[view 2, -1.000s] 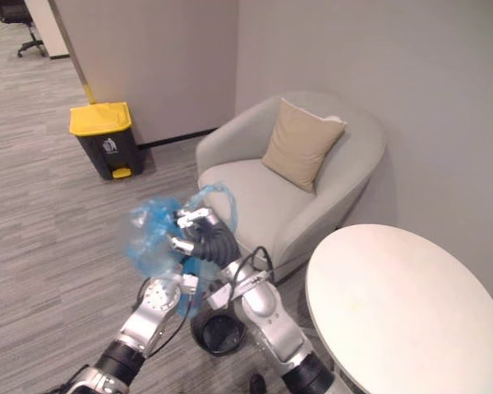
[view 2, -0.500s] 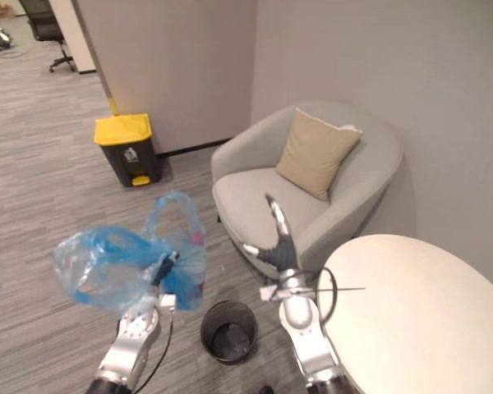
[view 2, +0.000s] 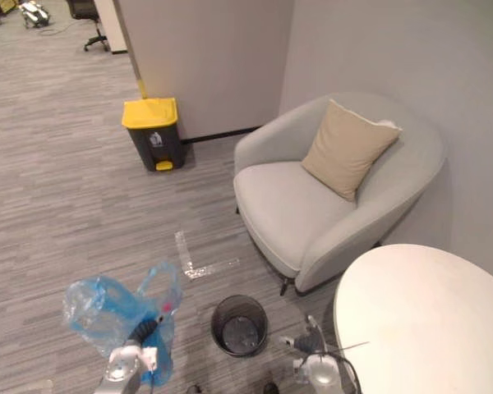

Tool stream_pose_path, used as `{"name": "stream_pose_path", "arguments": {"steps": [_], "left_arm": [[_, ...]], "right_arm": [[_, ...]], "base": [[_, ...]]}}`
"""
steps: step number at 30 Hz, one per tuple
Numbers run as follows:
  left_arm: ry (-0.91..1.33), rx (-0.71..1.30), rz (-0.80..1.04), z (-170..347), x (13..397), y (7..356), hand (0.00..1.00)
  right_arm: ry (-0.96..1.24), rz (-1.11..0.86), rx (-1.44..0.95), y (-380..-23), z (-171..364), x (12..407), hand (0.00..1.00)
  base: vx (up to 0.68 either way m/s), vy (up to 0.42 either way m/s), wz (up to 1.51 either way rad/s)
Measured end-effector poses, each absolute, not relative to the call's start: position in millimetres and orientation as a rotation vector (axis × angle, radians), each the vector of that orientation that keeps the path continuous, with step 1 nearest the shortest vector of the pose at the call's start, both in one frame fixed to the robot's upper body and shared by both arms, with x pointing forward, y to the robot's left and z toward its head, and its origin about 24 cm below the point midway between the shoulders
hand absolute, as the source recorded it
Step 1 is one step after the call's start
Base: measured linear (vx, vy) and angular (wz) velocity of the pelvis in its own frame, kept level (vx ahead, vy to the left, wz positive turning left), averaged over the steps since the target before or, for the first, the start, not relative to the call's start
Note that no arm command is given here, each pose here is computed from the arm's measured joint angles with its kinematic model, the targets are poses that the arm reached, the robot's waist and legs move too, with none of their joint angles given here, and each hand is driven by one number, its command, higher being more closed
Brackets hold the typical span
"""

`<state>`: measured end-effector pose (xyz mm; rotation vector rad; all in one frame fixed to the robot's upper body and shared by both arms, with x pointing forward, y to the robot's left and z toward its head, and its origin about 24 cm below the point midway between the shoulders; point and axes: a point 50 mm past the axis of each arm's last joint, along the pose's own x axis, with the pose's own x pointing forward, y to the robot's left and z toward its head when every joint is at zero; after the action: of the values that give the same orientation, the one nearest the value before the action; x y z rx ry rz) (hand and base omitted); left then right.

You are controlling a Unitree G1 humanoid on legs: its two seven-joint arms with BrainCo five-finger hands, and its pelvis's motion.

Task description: Gather rubbish on tea table into small bin, then transfer packed bag to large trash can.

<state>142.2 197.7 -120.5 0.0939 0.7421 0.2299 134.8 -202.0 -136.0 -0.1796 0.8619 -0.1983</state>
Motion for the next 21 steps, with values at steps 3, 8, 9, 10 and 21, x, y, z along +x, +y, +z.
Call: {"name": "stream_pose_path", "arguments": {"steps": [3, 8, 9, 10, 21], "left_arm": [[0.84, 0.098, 0.224, -134, 125, 199, 1.0], [0.92, 0.107, 0.221, -143, 108, 199, 1.0], [0.928, 0.107, 0.221, -144, 107, 199, 1.0], [0.938, 0.106, 0.222, -146, 105, 198, 1.0], [0.805, 0.103, 0.214, -129, 147, 197, 1.0]], "right_arm": [[0.896, -0.224, -0.152, -204, -140, 131, 0.0], [0.916, -0.229, -0.152, -203, -142, 128, 0.0], [0.924, -0.228, -0.152, -203, -143, 127, 0.0], [0.927, -0.228, -0.152, -203, -144, 127, 0.0], [0.861, -0.203, -0.153, -190, -135, 156, 0.0]], "base": [[0.0, 0.0, 0.0], [0.0, 0.002, -0.01], [0.0, 0.012, -0.1], [0.0, 0.012, -0.12], [-0.08, 0.014, 0.19]]}}
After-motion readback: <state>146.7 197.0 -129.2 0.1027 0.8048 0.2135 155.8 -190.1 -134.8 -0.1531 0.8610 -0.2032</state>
